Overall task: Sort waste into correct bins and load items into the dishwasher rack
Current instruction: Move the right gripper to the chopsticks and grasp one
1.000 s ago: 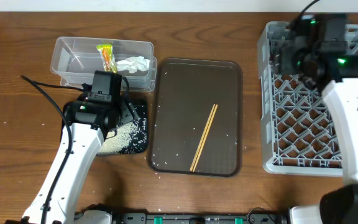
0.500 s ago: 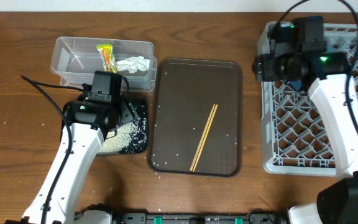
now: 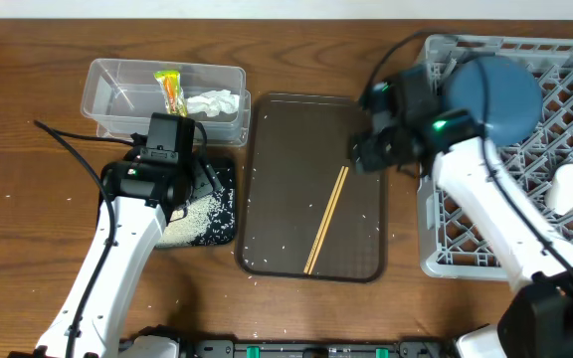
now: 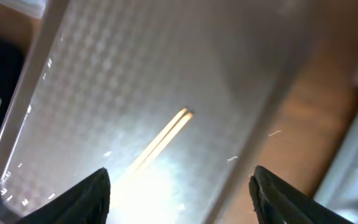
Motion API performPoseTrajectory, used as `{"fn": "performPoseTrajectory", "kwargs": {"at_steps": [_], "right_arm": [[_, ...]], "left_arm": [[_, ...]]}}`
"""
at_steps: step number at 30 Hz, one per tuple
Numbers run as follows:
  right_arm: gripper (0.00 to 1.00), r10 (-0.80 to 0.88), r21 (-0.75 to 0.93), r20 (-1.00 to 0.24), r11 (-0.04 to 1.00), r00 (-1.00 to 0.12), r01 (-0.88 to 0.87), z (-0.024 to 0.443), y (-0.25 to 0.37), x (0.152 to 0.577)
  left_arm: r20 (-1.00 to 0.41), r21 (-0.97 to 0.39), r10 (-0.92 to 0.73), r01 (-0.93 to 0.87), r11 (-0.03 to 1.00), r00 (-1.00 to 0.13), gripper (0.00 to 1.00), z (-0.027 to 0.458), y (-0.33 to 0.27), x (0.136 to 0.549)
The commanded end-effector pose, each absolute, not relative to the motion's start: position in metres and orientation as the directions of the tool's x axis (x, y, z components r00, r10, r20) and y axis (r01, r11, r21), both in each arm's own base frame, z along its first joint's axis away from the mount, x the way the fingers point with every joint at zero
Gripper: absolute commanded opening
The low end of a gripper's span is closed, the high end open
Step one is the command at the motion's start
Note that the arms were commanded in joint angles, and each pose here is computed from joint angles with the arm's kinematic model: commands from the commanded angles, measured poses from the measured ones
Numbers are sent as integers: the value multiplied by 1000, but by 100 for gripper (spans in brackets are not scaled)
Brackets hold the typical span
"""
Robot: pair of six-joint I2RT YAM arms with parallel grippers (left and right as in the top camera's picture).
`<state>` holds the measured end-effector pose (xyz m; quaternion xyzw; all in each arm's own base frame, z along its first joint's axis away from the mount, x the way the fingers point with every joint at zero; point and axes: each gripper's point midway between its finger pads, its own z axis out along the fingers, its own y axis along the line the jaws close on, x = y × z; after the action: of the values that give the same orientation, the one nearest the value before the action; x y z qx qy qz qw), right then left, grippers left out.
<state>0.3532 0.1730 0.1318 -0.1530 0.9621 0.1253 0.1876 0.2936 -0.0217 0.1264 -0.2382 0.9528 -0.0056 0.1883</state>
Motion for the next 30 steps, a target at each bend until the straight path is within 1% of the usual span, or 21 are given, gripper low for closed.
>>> {"fn": "performPoseTrajectory", "kwargs": {"at_steps": [1, 5, 10, 15, 25, 30], "right_arm": [[67, -185, 234, -299, 937, -936, -260, 98, 192, 323], [59, -156, 254, -246, 942, -957, -219, 67, 205, 297], [57, -141, 212, -249, 957, -958, -196, 39, 208, 281], [57, -101, 116, -271, 984, -957, -137, 26, 193, 279], [57, -87, 122, -234, 985, -968, -118, 1, 199, 280], [55, -87, 98, -221, 989, -971, -111, -6, 195, 279]], "left_arm": [[-355, -101, -465, -462, 881, -811, 84, 127, -20, 295], [-355, -101, -465, -462, 881, -811, 84, 127, -20, 295], [-355, -101, -465, -462, 881, -811, 85, 127, -20, 295], [-355, -101, -465, -462, 881, -811, 84, 127, -20, 295], [-355, -101, -465, -462, 881, -811, 85, 127, -20, 295], [-355, -101, -465, -462, 881, -811, 85, 127, -20, 295]]}}
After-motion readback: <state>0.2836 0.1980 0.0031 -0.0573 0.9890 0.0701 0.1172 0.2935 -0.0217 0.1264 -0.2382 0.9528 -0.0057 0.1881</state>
